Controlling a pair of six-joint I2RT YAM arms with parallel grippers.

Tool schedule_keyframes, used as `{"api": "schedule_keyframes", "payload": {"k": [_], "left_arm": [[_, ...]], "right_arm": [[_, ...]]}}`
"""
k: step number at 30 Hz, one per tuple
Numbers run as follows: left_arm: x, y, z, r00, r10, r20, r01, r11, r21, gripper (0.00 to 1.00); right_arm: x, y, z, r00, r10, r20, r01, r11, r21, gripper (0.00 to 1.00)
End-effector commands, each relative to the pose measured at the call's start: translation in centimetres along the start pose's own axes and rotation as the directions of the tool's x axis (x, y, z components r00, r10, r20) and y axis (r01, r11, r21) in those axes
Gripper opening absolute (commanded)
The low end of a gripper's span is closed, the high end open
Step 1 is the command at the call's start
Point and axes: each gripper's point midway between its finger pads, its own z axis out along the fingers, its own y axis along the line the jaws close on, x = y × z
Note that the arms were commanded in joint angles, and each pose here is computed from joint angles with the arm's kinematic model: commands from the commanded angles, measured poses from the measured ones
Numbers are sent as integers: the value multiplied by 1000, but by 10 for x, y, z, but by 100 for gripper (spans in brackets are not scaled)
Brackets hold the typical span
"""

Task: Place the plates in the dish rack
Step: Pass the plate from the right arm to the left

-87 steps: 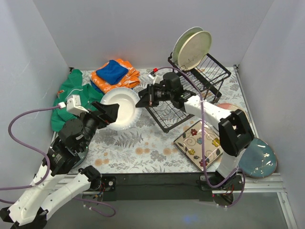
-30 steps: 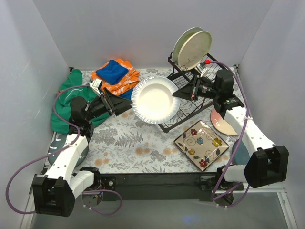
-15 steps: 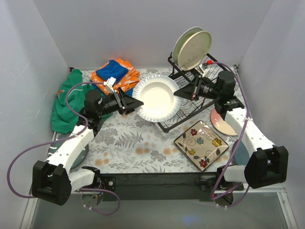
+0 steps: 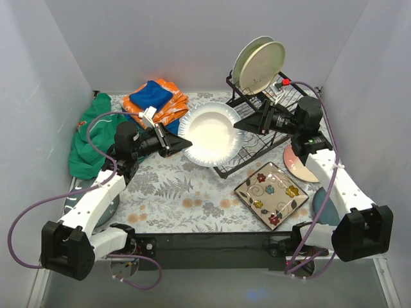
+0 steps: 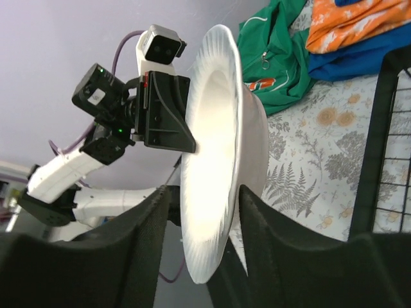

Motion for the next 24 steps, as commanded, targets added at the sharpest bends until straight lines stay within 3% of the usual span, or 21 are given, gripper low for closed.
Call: {"api": "schedule_keyframes", "payload": {"k": [1,7,11,13,14,16,17,19,20,22,24], "left_arm": [[-10,-61,-18,991,107,81,-118,982,146,0],[-17,-71,-27,985,94,147,-117,981,155,0],[-32,-79,-30,968,144,206,-166,981,95,0],[-39,-83,-31,956,176,235,-200,977,80,0],[-42,-85,-31,953,183,243,-206,976,74,0],[-51,-94,-30,941,209,266,-236,969,73,0],[-54,-99,-29,937,219,272,-247,966,76,0],[-64,-114,-27,921,252,297,-287,954,82,0],[-69,-111,-19,923,251,291,-282,957,71,0],[-77,-132,-14,910,278,308,-319,943,91,0],[-84,-133,2,909,292,298,-330,940,83,0]], "right_arm": [[-7,31,-10,983,-182,28,184,980,-79,59],[-15,44,-25,949,-310,63,314,946,-76,70],[-42,49,-55,869,-484,105,483,875,31,76],[-61,66,-72,765,-631,129,625,776,88,78],[-65,59,-84,767,-632,114,616,774,148,78],[-81,70,-105,658,-746,107,711,661,238,81],[-87,60,-118,659,-747,91,690,649,320,82],[-94,62,-136,574,-817,53,729,540,421,83],[-103,49,-152,591,-805,42,671,520,529,83],[-108,42,-172,549,-836,-3,650,424,631,87],[-111,18,-194,577,-816,-25,557,371,743,91]]}}
